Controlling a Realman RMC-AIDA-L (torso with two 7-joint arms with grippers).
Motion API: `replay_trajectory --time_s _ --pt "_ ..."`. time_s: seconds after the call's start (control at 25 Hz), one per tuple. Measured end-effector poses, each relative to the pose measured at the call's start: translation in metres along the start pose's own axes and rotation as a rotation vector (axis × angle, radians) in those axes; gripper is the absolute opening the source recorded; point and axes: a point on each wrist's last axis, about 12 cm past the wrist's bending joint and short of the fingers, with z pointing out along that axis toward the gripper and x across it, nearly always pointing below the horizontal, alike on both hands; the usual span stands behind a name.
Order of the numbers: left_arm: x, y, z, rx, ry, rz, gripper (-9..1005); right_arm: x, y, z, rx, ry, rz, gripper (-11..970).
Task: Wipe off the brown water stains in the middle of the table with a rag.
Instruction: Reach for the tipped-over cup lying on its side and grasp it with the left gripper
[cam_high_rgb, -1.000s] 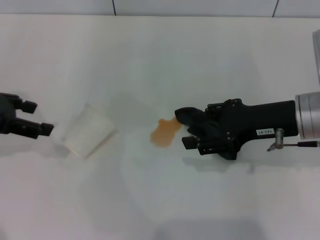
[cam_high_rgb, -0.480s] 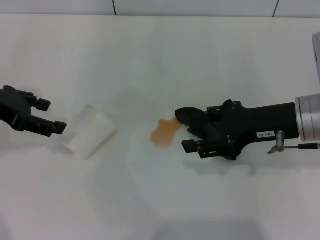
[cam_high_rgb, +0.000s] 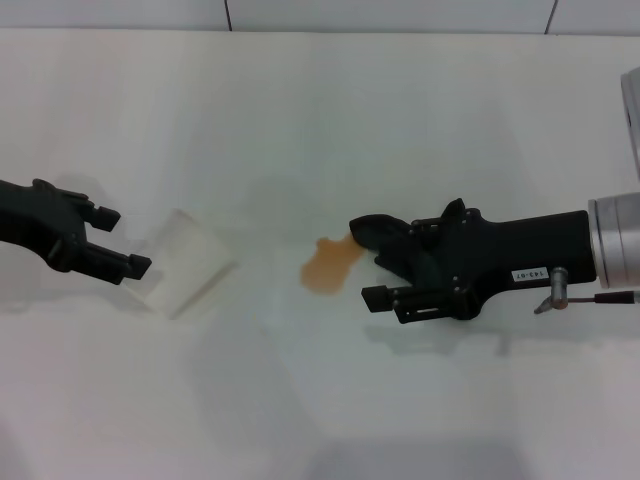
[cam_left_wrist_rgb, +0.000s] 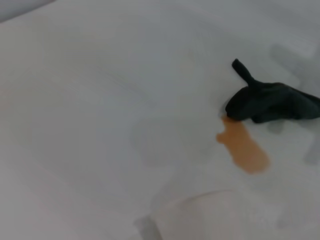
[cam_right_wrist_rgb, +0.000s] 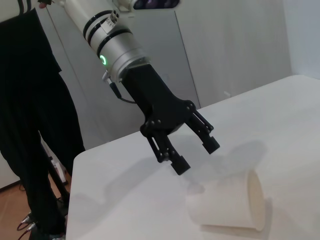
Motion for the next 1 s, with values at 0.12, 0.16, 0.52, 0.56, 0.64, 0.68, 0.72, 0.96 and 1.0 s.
replay_trajectory --time_s 0.12,0.16,0.52,0.56,0.64,0.68,0.72,0.96,1.0 --pt "0.0 0.0 0.003 -0.002 0.004 -0.002 875 0.0 0.0 0.0 -0.002 0.0 0.001 690" --pt "0.0 0.001 0.005 -0.001 0.004 -0.003 875 0.0 0.0 0.0 -0.003 0.0 0.002 690" --pt "-0.002 0.002 0.02 -0.003 0.013 -0.005 875 0.002 0.001 0.0 -0.007 0.002 0.009 690" --pt "-0.002 0.002 0.022 -0.003 0.014 -0.005 875 0.003 0.001 0.0 -0.008 0.002 0.009 690" --pt "-0.002 0.002 0.025 -0.005 0.015 -0.002 875 0.003 0.001 0.0 -0.009 0.003 0.01 690" --pt "-0.002 0.002 0.025 -0.007 0.016 -0.002 875 0.003 0.001 0.0 -0.01 0.003 0.01 690" --pt "-0.002 0.002 0.027 -0.007 0.015 -0.004 875 0.003 0.001 -0.001 -0.01 0.003 0.011 690" --pt "-0.001 0.003 0.03 -0.011 0.014 -0.007 875 0.004 0.002 0.0 -0.011 0.004 0.013 690" --pt "-0.001 0.003 0.031 -0.012 0.013 -0.007 875 0.004 0.001 0.0 -0.011 0.004 0.013 690"
